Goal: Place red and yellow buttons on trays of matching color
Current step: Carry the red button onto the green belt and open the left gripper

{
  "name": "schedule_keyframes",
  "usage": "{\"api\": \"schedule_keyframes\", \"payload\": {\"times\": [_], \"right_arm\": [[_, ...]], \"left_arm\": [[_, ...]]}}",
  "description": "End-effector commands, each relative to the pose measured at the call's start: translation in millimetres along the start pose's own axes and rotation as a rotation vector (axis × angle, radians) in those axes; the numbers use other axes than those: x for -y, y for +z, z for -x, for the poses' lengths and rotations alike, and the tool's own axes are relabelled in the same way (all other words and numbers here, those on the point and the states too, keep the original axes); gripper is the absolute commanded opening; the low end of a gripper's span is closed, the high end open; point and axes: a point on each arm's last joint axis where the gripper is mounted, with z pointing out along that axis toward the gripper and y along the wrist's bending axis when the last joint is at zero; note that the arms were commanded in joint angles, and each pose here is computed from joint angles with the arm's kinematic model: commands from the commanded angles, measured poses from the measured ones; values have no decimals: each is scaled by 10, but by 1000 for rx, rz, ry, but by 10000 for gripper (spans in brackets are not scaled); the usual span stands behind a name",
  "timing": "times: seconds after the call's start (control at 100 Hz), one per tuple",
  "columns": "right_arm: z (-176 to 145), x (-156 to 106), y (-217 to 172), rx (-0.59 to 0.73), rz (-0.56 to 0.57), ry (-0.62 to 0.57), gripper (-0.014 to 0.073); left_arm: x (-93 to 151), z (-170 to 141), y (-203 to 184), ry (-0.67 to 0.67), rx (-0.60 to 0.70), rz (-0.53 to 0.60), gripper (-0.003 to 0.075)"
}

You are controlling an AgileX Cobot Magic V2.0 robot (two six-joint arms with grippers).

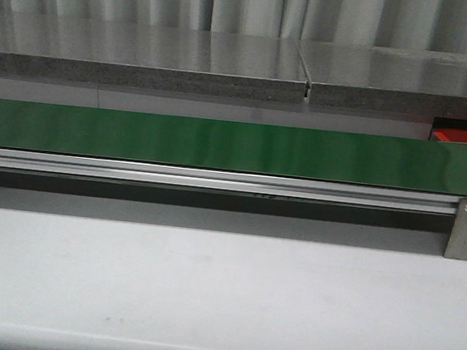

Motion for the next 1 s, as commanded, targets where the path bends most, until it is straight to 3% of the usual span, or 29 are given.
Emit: {"api": "schedule_keyframes", "payload": {"times": [0.0, 0.18, 0.28, 0.45, 0.77, 0.99], "right_arm": [[96, 27, -14, 31, -17, 1, -68], [96, 27, -14, 31, -17, 1, -68], [96, 27, -14, 31, -17, 1, -68], [96, 27, -14, 31, -17, 1, -68], [96, 27, -14, 31, -17, 1, -68], [96, 27, -14, 31, -17, 1, -68]], "left_arm": [[111, 199, -309, -12, 117, -38, 304], [118, 193, -334, -9, 107, -38, 66], [144, 195, -413, 2, 102, -44, -21], [239, 237, -726, 24, 133, -65, -20], [522, 225, -1705, 114, 242, -134, -20], [872, 52, -1835, 221, 229, -201, -20]]}}
